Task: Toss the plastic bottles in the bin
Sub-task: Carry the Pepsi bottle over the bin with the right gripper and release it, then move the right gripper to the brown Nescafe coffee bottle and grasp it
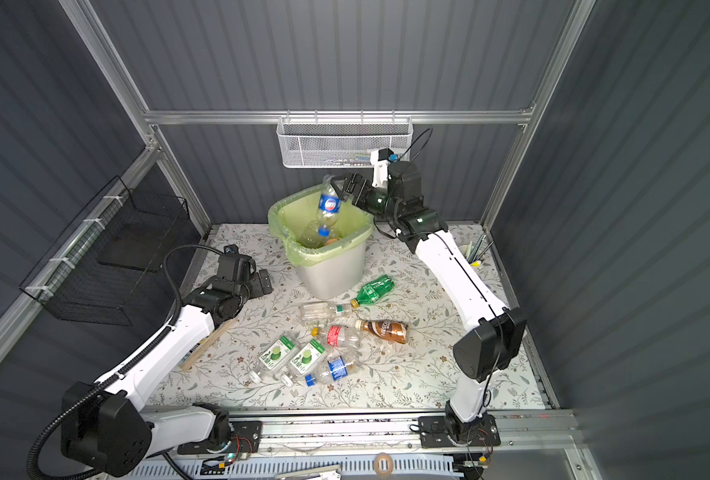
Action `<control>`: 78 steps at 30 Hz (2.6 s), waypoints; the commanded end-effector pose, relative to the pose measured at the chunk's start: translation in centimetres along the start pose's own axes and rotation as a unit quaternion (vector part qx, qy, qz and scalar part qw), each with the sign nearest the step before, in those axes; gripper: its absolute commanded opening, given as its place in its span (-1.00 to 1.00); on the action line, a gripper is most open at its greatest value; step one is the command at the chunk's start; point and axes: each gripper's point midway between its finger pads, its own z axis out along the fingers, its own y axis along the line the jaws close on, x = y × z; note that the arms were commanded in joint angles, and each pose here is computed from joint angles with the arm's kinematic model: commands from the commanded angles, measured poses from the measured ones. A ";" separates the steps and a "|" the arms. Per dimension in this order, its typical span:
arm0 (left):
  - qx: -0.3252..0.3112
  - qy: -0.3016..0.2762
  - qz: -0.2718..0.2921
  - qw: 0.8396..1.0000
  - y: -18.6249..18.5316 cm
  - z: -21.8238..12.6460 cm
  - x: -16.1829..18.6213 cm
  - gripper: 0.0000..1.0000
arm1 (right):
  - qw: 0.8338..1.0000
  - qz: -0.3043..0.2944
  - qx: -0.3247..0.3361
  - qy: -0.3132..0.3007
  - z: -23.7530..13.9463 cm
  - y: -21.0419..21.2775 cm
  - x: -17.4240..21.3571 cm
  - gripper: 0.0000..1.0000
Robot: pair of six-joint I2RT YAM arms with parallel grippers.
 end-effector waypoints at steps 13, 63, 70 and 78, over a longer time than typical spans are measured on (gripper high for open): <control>0.038 -0.029 -0.003 0.999 -0.4 -1.5 -0.7 0.99 | 0.983 -0.039 0.167 -0.066 -12.2 -7.3 3.6 0.98; 0.040 0.007 -0.011 0.999 -0.7 0.0 1.2 0.99 | 0.770 -0.231 0.337 0.490 -15.1 -24.1 32.0 0.85; 0.042 0.006 -0.011 0.999 -1.0 0.0 0.7 1.00 | 0.757 -0.223 0.348 0.507 -15.3 -24.8 32.7 0.60; 0.034 0.007 -0.007 0.999 -0.7 -0.1 0.8 1.00 | 0.750 -0.212 0.346 0.522 -16.3 -25.1 33.8 0.29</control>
